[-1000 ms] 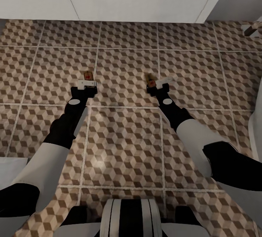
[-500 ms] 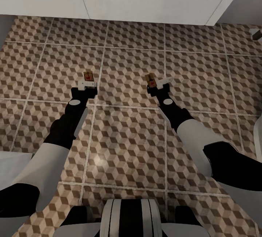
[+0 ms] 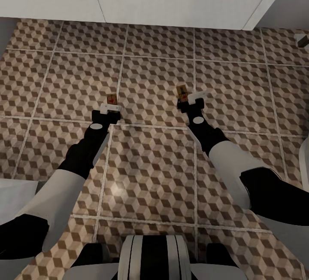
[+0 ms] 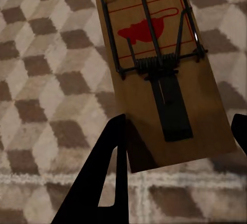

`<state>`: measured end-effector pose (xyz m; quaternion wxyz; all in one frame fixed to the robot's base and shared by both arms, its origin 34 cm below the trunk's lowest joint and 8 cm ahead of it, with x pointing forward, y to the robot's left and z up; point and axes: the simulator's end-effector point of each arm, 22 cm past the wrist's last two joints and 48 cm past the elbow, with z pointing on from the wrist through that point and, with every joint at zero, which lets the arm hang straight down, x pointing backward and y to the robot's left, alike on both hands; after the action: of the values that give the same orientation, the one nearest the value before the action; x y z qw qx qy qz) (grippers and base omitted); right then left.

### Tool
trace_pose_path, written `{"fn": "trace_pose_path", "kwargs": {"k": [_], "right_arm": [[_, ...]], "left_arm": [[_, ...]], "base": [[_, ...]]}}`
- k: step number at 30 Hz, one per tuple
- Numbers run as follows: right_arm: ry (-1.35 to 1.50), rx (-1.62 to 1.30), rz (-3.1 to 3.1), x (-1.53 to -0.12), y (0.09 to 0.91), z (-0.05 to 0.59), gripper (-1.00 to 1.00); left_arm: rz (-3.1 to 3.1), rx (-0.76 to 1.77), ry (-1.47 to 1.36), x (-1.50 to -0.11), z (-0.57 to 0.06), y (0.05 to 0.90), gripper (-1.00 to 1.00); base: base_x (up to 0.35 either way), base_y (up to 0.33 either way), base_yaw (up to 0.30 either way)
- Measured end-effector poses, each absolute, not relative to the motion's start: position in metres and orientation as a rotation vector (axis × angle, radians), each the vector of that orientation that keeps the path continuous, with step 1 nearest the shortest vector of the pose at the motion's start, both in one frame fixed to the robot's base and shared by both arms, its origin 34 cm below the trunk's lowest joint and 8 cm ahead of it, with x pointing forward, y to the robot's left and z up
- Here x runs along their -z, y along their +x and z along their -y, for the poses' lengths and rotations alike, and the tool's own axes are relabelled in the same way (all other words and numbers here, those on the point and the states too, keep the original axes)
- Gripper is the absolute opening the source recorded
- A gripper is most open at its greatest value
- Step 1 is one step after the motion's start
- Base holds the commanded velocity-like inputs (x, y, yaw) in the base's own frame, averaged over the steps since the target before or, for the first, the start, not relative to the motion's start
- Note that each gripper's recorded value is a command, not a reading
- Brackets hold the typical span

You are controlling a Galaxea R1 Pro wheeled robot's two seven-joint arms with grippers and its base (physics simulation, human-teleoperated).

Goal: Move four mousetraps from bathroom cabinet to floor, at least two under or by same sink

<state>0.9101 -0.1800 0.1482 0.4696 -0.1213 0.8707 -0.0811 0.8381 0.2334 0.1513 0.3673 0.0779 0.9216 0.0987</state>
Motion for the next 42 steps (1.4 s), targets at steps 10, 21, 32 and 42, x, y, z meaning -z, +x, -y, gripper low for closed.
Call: {"fn": "trace_pose_path", "kwargs": {"k": [10,21,32,42], "right_arm": [[-0.300,0.228,-2.151,-0.142,0.907,0.204,-1.00],[-0.346,0.145,-2.251,-0.109,0.883,0.237,-1.00],[-0.338,0.133,-2.261,-0.106,0.879,0.238,-1.00],[-0.333,0.112,-2.229,-0.111,0.882,0.230,-1.00]], "left_arm": [[-2.390,-0.255,0.212,-0.142,-0.233,0.831,-1.00],[-2.436,-0.250,0.221,-0.125,-0.231,0.818,-1.00],[-2.504,-0.234,0.232,-0.100,-0.219,0.796,-1.00],[-2.507,-0.228,0.233,-0.099,-0.215,0.795,-1.00]], "base": [[0.000,0.000,0.000],[0.000,0.000,0.000],[0.000,0.000,0.000],[0.000,0.000,0.000]]}}
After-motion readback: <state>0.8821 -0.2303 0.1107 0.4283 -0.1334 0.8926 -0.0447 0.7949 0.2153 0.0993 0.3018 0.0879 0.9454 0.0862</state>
